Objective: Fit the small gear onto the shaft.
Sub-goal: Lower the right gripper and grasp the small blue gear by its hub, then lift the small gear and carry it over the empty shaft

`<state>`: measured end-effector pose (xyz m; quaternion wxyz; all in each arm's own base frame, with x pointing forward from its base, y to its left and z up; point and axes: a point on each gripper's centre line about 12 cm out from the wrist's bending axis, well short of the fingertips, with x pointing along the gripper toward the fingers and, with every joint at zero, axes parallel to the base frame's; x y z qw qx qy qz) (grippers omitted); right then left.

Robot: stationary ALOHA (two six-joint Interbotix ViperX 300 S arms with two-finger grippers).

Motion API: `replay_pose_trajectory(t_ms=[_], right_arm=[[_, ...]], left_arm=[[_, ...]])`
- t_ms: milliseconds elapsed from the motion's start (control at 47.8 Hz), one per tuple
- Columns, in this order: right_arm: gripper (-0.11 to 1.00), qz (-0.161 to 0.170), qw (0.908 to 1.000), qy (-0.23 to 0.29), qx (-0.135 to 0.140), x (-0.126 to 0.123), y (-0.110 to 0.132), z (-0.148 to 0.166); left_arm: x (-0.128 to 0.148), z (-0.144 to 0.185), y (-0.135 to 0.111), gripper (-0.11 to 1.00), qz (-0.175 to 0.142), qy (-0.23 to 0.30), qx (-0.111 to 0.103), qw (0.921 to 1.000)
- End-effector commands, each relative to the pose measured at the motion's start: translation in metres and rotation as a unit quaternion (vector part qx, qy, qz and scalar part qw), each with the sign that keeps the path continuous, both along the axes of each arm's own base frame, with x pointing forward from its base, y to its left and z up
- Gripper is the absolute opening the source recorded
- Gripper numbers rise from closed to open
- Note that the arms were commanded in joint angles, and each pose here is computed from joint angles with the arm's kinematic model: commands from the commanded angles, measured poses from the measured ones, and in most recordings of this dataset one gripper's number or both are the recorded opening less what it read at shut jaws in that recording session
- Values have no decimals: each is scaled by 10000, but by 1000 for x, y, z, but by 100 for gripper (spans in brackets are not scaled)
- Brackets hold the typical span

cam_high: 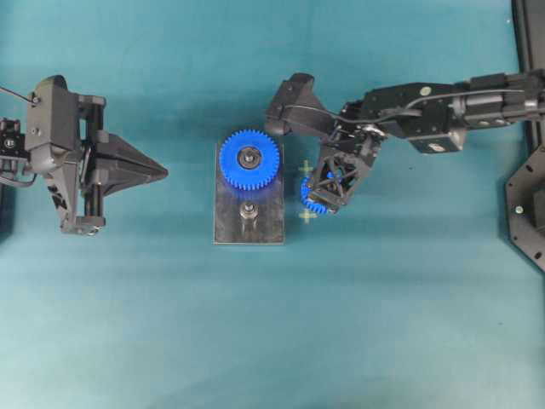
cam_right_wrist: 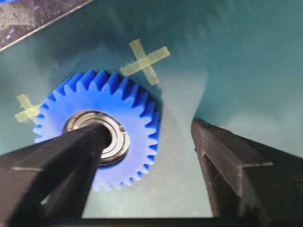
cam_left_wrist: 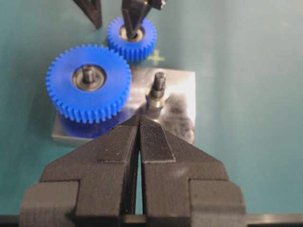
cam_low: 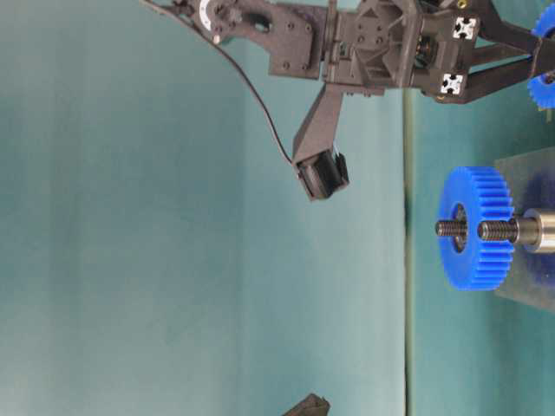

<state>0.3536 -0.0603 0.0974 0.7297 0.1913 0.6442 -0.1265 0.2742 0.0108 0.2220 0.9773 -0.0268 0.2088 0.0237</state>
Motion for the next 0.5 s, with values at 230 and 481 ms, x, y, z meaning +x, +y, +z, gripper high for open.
replay_pose_trajectory(t_ms=[230,481], right_arm=[[36,10,10000,-14,-6,3,-1,13],[36,-33,9996,-252,120,14,1,61]], left_arm=[[3,7,0,0,3,-122,11,9999],[4,12,1,0,7,-192,7,9998]])
